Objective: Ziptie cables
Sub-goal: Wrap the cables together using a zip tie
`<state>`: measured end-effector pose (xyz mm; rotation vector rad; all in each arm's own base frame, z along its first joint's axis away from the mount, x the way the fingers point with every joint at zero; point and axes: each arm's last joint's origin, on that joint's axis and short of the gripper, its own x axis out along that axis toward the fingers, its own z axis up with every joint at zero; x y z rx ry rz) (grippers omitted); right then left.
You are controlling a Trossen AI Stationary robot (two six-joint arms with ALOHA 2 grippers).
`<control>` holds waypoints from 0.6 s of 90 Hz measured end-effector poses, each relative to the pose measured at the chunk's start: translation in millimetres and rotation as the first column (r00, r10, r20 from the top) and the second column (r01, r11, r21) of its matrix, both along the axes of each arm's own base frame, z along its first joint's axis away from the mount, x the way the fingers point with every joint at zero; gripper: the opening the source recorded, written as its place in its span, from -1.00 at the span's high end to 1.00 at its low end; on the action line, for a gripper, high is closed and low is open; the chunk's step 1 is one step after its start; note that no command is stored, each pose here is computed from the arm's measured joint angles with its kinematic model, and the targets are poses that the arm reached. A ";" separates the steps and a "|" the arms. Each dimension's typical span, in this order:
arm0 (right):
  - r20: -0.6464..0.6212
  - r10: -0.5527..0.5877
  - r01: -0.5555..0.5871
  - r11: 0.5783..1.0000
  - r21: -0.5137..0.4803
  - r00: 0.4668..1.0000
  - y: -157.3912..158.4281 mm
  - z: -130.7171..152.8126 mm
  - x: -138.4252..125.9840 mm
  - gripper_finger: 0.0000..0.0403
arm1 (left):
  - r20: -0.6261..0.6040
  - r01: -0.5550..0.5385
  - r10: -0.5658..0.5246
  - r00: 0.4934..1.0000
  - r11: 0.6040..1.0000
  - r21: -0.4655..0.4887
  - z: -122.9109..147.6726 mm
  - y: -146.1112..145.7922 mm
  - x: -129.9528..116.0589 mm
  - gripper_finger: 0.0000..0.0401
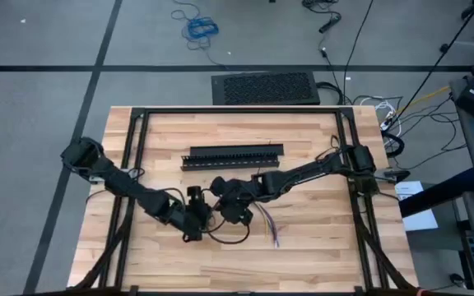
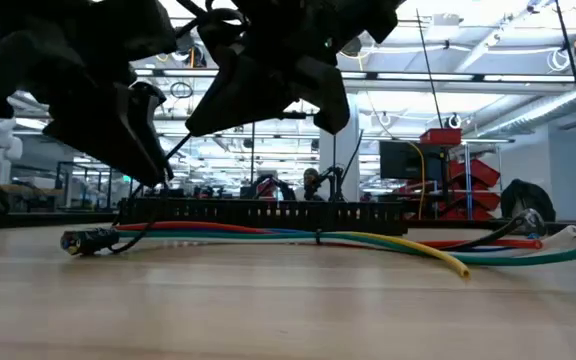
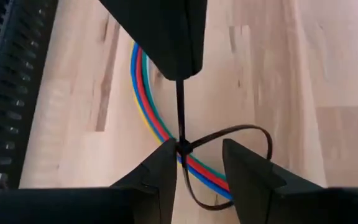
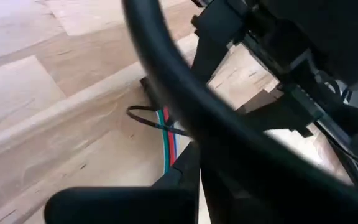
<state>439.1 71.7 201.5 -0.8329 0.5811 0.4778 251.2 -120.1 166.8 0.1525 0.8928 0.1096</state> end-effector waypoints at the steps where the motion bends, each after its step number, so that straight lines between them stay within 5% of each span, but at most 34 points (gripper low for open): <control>1: 0.000 0.000 0.000 1.000 0.000 1.000 -0.1 0.0 0.0 1.00 | 0.000 0.000 0.000 1.000 1.000 0.000 -0.1 0.1 0.0 0.36; 54: 0.017 0.114 -0.112 0.988 -0.110 0.993 3.1 0.0 -0.7 1.00 | 0.043 0.103 -0.098 0.994 0.988 -0.118 27.9 7.2 -6.2 0.36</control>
